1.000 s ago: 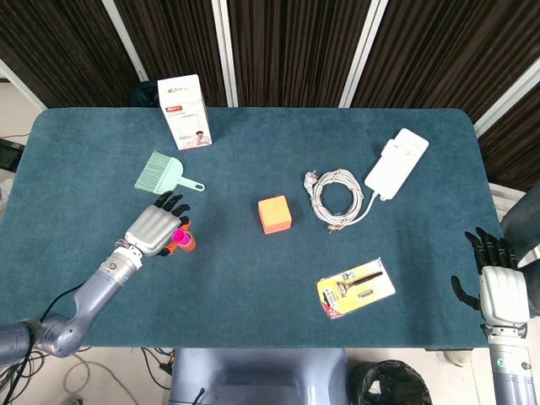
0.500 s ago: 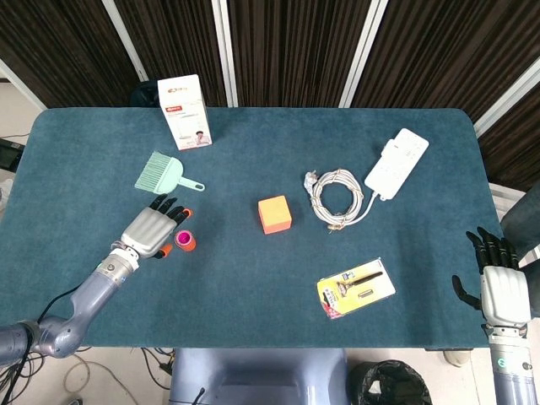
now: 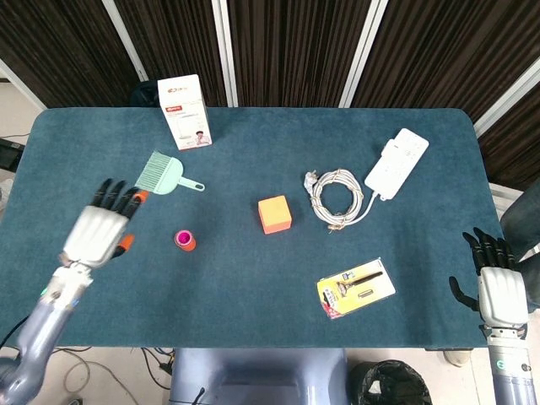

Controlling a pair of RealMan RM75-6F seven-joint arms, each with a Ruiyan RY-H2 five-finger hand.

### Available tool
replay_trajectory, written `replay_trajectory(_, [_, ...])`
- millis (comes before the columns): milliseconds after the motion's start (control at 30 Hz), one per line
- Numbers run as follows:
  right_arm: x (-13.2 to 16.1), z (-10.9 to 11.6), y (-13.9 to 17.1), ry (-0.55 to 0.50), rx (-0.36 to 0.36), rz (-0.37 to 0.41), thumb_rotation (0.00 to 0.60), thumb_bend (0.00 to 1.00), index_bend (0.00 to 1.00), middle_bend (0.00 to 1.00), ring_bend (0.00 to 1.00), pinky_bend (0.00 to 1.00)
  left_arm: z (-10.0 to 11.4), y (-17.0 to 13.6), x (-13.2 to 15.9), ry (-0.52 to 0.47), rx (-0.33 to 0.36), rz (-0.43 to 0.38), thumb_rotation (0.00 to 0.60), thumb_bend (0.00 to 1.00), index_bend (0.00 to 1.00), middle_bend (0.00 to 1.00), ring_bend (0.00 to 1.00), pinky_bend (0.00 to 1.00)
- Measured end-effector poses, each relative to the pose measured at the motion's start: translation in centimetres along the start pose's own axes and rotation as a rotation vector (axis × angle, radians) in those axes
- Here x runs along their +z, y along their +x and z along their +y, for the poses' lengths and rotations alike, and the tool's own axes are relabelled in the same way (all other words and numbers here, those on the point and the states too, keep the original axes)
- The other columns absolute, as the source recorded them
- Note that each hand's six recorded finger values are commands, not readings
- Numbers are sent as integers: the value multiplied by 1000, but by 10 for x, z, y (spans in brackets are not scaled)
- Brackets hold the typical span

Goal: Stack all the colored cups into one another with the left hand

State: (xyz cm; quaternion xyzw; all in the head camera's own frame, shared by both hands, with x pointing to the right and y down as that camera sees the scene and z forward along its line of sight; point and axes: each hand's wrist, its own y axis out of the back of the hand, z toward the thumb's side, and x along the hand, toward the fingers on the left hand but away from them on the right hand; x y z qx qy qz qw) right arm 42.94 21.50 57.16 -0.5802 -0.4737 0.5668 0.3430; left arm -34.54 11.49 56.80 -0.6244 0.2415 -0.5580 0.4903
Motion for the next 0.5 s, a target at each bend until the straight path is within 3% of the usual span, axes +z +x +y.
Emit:
replay_trajectory(333, [3,10,3,-4,-14,42,600,405,129,72,93,53,0,-67,-47,-175,63,65,600,314,52,91,0,0])
replay_trajectory(500, [2,15,5,-1,-14,61,600,405,129,72,93,49,-6,-88,-70,-199,76,98,600,314,52,95,0,0])
